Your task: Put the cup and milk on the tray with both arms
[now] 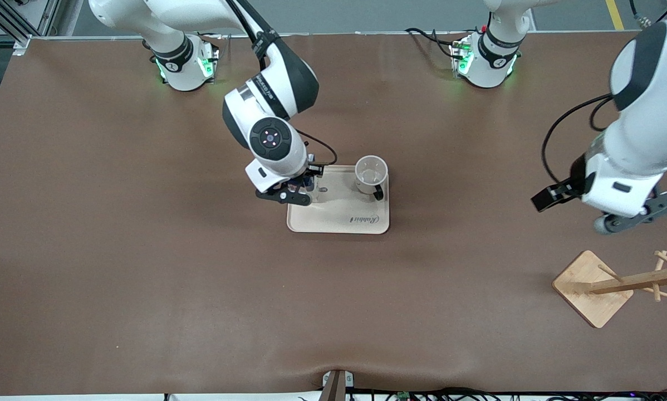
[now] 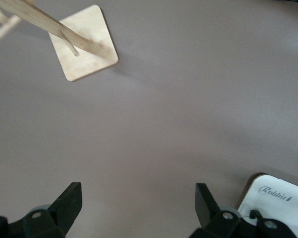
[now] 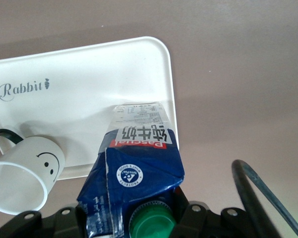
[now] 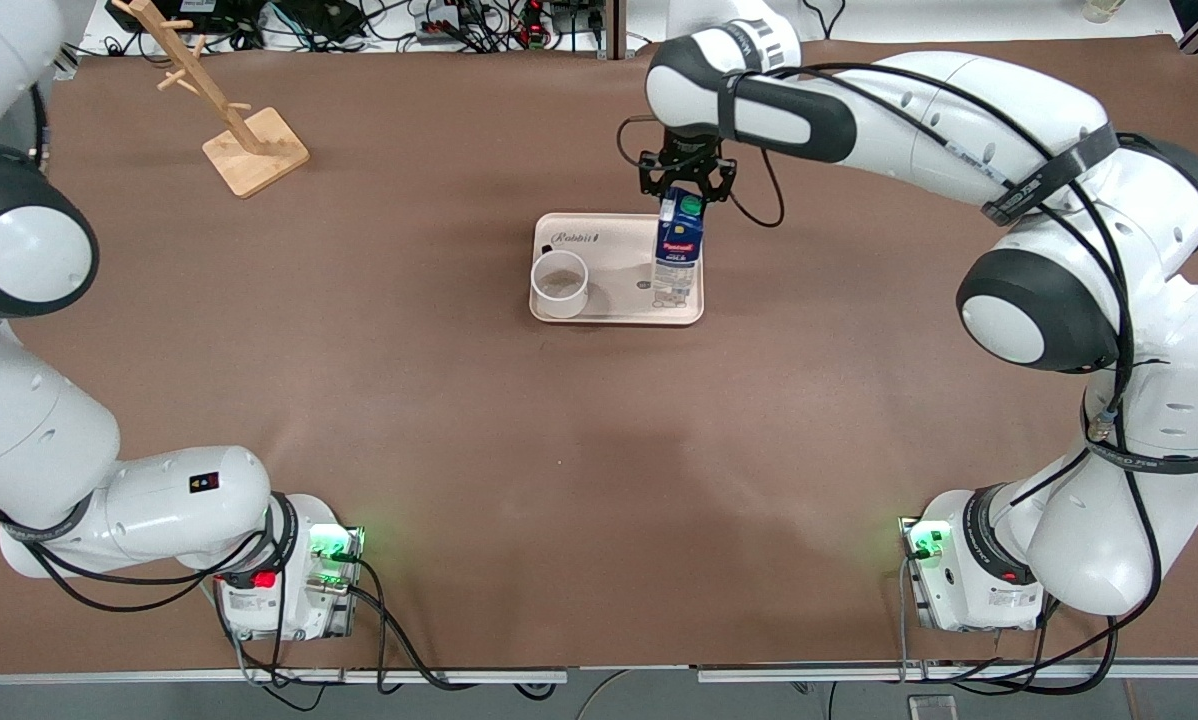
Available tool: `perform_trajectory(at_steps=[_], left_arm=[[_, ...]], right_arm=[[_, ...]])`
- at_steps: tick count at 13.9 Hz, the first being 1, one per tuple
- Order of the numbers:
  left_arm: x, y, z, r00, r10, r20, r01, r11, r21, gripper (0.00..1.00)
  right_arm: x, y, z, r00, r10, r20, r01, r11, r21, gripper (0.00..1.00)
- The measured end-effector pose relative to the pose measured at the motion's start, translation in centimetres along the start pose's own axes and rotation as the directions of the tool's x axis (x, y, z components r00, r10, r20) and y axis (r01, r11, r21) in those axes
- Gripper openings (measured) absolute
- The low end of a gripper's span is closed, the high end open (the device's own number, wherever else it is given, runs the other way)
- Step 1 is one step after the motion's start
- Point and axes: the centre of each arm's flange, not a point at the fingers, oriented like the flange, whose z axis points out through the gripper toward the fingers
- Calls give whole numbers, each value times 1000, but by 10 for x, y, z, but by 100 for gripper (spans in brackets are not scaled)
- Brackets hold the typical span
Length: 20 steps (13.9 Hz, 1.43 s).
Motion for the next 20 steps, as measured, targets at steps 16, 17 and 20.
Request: perform_trajectory(at_steps=[16, 17, 20], left_arm=[[-56, -84, -79, 983, 180, -18, -181, 981, -68, 100], [-60, -81, -80, 982, 187, -18, -188, 980, -68, 100], [-69, -76, -83, 979, 202, -22, -203, 977, -67, 100]], right_arm=[[-3, -13, 17, 1000, -15, -15, 15, 1000, -2, 100], [-3, -13, 17, 1000, -15, -15, 15, 1000, -2, 100], [-2, -12, 16, 1000, -14, -16, 14, 1000, -2, 100]])
